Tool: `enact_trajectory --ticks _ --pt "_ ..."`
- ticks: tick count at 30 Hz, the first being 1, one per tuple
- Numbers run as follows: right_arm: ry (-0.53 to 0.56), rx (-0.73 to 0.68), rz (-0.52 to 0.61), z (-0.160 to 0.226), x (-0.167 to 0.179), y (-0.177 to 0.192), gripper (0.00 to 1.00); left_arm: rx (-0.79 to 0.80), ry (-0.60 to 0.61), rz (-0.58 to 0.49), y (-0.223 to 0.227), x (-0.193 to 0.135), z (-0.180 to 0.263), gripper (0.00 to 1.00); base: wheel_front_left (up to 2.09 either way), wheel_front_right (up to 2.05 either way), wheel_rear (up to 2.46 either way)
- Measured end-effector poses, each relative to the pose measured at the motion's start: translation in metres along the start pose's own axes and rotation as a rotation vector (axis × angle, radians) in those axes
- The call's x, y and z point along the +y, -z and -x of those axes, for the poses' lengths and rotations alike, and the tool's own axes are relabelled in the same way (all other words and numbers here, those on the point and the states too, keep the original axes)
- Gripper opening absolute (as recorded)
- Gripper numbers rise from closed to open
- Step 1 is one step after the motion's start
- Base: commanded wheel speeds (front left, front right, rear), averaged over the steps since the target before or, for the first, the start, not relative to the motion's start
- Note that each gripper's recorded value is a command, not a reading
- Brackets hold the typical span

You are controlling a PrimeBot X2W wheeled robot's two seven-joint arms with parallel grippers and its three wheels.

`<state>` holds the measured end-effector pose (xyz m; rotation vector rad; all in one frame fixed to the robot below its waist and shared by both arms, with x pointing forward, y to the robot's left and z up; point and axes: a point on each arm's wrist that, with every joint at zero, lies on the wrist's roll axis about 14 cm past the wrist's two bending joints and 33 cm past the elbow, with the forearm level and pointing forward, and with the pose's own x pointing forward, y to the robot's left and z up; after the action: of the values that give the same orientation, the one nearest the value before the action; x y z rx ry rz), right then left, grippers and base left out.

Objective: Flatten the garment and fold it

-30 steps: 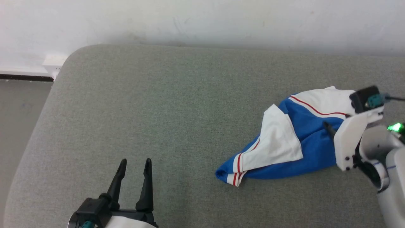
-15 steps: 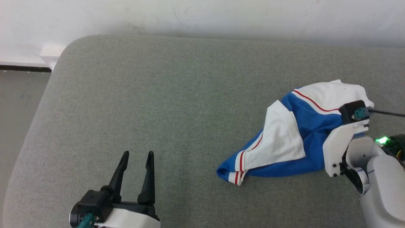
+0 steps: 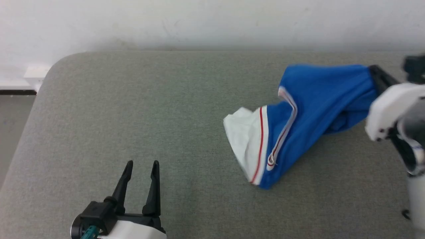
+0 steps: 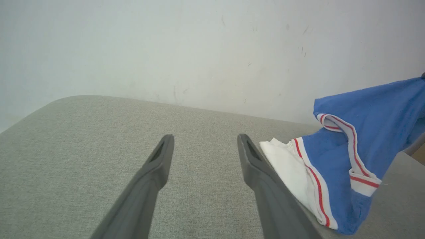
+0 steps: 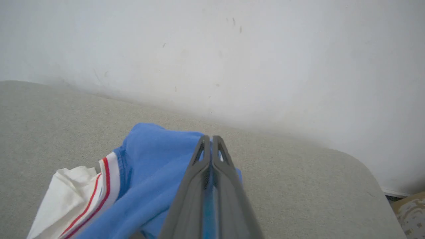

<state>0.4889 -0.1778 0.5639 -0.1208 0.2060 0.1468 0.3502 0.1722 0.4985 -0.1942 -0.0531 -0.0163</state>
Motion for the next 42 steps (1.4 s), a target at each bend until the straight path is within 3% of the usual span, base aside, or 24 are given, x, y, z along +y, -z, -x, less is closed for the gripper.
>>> enact_trajectory --ticks 3,7,12,16,17,19,20,24,26,27,32,37,42 --pt "0.089 -0.012 -0.033 0.030 -0.029 0.011 0.00 0.002 0.018 0.003 0.001 -0.005 -0.001 1.00 0.00 0.00 0.00" --pt "0.194 0.143 -0.121 0.080 -0.046 0.085 0.00 0.009 0.031 0.007 0.004 -0.010 -0.004 1.00 0.00 0.00 0.00" --pt "0.242 0.353 -0.164 0.129 -0.038 0.173 0.00 0.027 0.038 0.005 0.010 -0.011 -0.006 1.00 0.00 0.00 0.00" --pt "0.240 0.369 -0.181 0.136 -0.031 0.191 0.00 0.029 0.053 -0.002 0.010 -0.014 -0.006 1.00 0.00 0.00 0.00" --pt "0.234 0.363 -0.179 0.136 -0.028 0.191 0.04 0.027 0.054 -0.007 0.010 -0.014 -0.006 1.00 0.00 0.00 0.00" --pt "0.225 0.339 -0.178 0.133 -0.025 0.188 0.61 0.023 0.060 -0.008 0.008 -0.014 -0.005 1.00 0.00 0.00 0.00" --pt "0.223 0.314 -0.175 0.130 -0.025 0.182 1.00 0.023 0.061 -0.013 0.008 -0.014 -0.003 1.00 0.00 0.00 0.00" --pt "0.225 0.200 -0.149 0.120 -0.028 0.150 1.00 0.017 0.061 -0.026 0.005 -0.014 0.001 1.00 0.00 0.00 0.00" --pt "0.233 0.089 -0.129 0.115 -0.033 0.119 1.00 0.008 0.059 -0.027 0.002 -0.013 0.004 1.00 0.00 0.00 0.00" --pt "0.244 -0.031 -0.126 0.116 -0.038 0.088 1.00 -0.002 0.061 -0.027 -0.001 -0.014 0.007 1.00 0.00 0.00 0.00" --pt "0.255 -0.211 -0.114 0.126 -0.042 0.051 1.00 -0.020 0.058 -0.026 -0.007 -0.014 0.012 1.00 0.00 0.00 0.00" --pt "0.272 -0.307 -0.144 0.142 -0.044 0.058 1.00 -0.014 0.031 -0.024 -0.007 -0.010 0.017 1.00 0.00 0.00 0.00" --pt "0.284 -0.267 -0.168 0.149 -0.042 0.090 1.00 -0.021 0.038 -0.046 -0.009 -0.011 0.012 1.00 0.00 0.00 0.00"
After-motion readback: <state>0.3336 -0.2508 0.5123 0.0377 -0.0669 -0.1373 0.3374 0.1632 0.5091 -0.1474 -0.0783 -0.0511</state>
